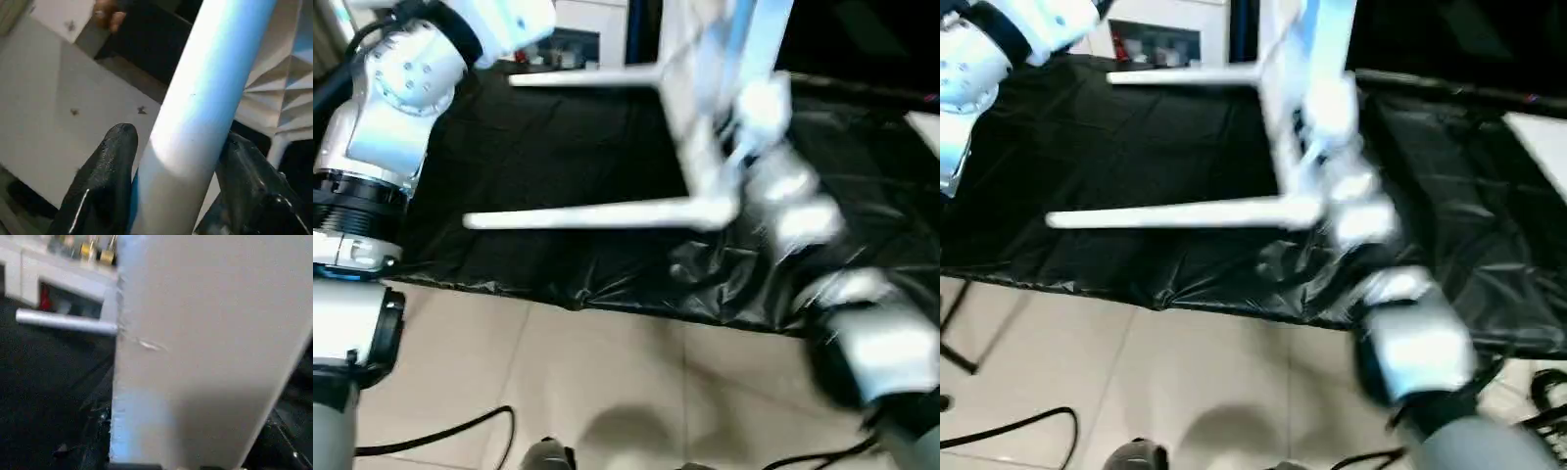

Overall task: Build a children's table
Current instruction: Flip table

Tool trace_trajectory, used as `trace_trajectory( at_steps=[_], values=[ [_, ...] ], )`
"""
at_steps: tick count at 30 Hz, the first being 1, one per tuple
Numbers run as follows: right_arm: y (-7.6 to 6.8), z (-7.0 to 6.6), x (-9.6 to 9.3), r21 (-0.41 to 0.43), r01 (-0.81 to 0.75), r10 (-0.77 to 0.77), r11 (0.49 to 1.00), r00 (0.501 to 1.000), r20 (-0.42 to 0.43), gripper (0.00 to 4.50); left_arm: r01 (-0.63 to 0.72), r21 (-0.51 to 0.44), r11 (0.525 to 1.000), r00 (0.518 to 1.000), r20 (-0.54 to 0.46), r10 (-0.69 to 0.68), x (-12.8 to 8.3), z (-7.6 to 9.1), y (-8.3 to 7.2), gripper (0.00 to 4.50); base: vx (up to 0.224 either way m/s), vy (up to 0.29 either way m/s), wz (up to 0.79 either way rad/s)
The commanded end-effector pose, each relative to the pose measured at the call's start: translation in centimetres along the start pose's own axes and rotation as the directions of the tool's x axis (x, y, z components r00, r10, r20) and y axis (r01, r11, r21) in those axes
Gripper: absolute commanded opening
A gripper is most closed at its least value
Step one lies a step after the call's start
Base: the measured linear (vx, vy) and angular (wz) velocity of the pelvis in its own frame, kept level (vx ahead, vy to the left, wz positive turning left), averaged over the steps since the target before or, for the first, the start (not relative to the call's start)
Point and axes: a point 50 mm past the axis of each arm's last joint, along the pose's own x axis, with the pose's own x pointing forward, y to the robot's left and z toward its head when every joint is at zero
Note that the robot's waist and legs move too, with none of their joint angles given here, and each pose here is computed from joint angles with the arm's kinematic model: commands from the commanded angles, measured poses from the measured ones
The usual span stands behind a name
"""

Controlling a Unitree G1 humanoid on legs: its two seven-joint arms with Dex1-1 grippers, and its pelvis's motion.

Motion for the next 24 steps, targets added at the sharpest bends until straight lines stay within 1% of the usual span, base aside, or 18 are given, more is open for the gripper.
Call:
trace_trajectory(
  at_steps=[1, 3, 4, 5, 6, 7, 8, 9, 10, 11, 14, 15, 17, 19, 21, 24],
  values=[
    [-4.3, 6.0, 0.3, 0.022, 0.106, -0.108, 0.994, 0.971, 0.213, 1.92, -0.219, -0.301, 0.928, 0.974, -0.015, 0.226, -0.9, -1.0, 1.6, 2.32, 0.0, 0.0, 0.0],
    [-5.8, 9.1, 0.2, 0.003, 0.117, -0.112, 0.993, 0.947, 0.3, 1.92, -0.281, -0.373, 0.884, 0.959, -0.066, 0.276, -1.6, -1.9, 1.6, 2.32, 0.0, 0.0, 0.0],
    [-5.9, 9.2, 0.2, 0.003, 0.117, -0.113, 0.993, 0.947, 0.302, 1.92, -0.282, -0.375, 0.883, 0.958, -0.068, 0.277, -1.7, -2.0, 1.6, 2.32, 0.0, 0.0, 0.0],
    [-6.5, 11.6, 0.0, -0.031, 0.096, -0.078, 0.995, 0.928, 0.365, 1.92, -0.303, -0.436, 0.847, 0.953, -0.125, 0.277, -2.6, -3.1, 0.6, 2.32, 0.0, 0.0, 0.0],
    [-6.5, 11.7, 0.0, -0.033, 0.094, -0.076, 0.995, 0.927, 0.367, 1.92, -0.304, -0.438, 0.846, 0.953, -0.128, 0.276, -2.6, -3.1, 0.6, 2.32, 0.0, 0.0, 0.0],
    [-6.1, 12.5, 0.1, -0.096, 0.036, 0.001, 0.995, 0.932, 0.361, 1.91, -0.295, -0.475, 0.829, 0.955, -0.168, 0.244, -3.3, -3.9, -0.7, 2.32, 0.0, 0.0, 0.0],
    [-5.8, 12.5, 0.3, -0.128, 0.001, 0.043, 0.992, 0.94, 0.339, 1.91, -0.284, -0.478, 0.831, 0.958, -0.177, 0.225, -3.5, -4.1, -1.2, 2.32, 0.0, 0.0, 0.0],
    [-5.3, 12.2, 0.4, -0.191, -0.047, 0.103, 0.98, 0.949, 0.297, 1.9, -0.259, -0.478, 0.839, 0.964, -0.184, 0.192, -3.8, -4.3, -2.1, 2.32, 0.0, 0.0, 0.0],
    [-5.2, 12.2, 0.4, -0.205, -0.054, 0.113, 0.977, 0.951, 0.288, 1.9, -0.254, -0.478, 0.841, 0.965, -0.185, 0.186, -3.8, -4.3, -2.2, 2.31, 0.0, 0.0, 0.0],
    [-5.1, 12.0, 0.5, -0.235, -0.065, 0.13, 0.97, 0.954, 0.271, 1.9, -0.241, -0.478, 0.845, 0.968, -0.186, 0.171, -3.9, -4.3, -2.5, 2.31, 0.0, 0.0, 0.0],
    [-4.9, 11.2, 0.7, -0.233, -0.093, 0.148, 0.968, 0.961, 0.232, 1.9, -0.225, -0.46, 0.859, 0.97, -0.185, 0.155, -3.9, -4.2, -2.7, 2.24, 0.0, 0.0, 0.0],
    [-4.8, 11.0, 0.7, -0.231, -0.099, 0.152, 0.968, 0.963, 0.223, 2.25, -0.224, -0.456, 0.862, 0.971, -0.184, 0.155, -3.8, -4.2, -2.7, 2.24, 0.0, 0.0, 0.0],
    [-4.8, 10.8, 0.8, -0.235, -0.106, 0.158, 0.966, 0.964, 0.215, 2.6, -0.222, -0.453, 0.863, 0.971, -0.185, 0.153, -3.7, -4.1, -2.6, 2.24, 0.0, 0.0, 0.0],
    [-4.9, 11.0, 0.8, -0.237, -0.112, 0.165, 0.965, 0.962, 0.219, 2.64, -0.207, -0.447, 0.87, 0.974, -0.182, 0.138, -3.5, -3.9, -2.4, 2.22, 0.0, 0.0, 0.0],
    [-4.9, 11.1, 0.8, -0.238, -0.116, 0.17, 0.964, 0.961, 0.22, 2.96, -0.203, -0.451, 0.869, 0.974, -0.185, 0.131, -3.5, -3.8, -2.4, 2.22, 0.0, 0.0, 0.0],
    [-5.0, 11.1, 0.7, -0.238, -0.13, 0.184, 0.963, 0.958, 0.219, 3.14, -0.195, -0.452, 0.871, 0.974, -0.196, 0.117, -3.5, -3.8, -2.5, 2.18, 0.0, 0.0, 0.0]
  ],
)
